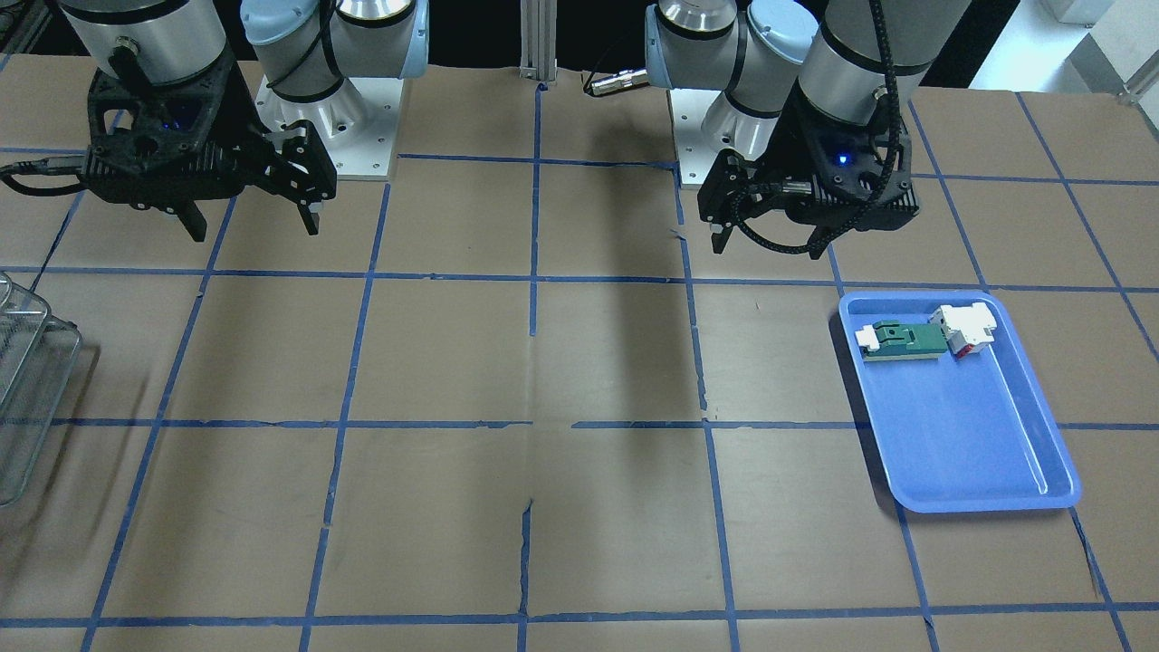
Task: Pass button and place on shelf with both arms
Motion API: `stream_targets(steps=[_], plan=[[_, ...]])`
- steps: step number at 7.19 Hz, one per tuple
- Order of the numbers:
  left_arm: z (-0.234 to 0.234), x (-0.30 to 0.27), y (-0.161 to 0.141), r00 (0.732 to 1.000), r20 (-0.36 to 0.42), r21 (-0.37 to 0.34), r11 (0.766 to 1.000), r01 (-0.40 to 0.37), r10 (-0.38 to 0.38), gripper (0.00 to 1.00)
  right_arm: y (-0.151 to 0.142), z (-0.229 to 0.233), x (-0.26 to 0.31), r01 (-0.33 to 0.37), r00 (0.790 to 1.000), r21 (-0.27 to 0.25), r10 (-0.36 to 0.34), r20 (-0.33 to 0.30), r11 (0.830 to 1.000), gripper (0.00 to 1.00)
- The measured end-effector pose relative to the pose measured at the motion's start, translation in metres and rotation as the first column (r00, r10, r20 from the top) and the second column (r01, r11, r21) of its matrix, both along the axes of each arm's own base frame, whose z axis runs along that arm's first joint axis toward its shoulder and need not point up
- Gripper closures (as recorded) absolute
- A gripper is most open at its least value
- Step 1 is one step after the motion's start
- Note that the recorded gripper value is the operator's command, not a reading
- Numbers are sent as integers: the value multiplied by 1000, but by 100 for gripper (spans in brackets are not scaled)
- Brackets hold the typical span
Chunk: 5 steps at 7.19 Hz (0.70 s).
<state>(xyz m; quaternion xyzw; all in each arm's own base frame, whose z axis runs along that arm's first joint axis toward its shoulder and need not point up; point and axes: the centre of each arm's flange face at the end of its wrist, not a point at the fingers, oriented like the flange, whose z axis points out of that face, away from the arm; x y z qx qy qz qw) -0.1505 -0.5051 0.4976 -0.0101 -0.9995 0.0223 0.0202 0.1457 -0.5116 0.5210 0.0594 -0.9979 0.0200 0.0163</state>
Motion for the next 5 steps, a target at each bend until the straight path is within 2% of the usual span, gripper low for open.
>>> stream_targets(steps=[3,5], plan=[[0,0,0,1000,0,1,1000,0,0,0,3,-6,-19,114,993,46,-114,-5,992,0],[-1,0,0,1000,2,1,1000,0,0,0,15,3,-20,163,987,37,-163,-6,986,0]])
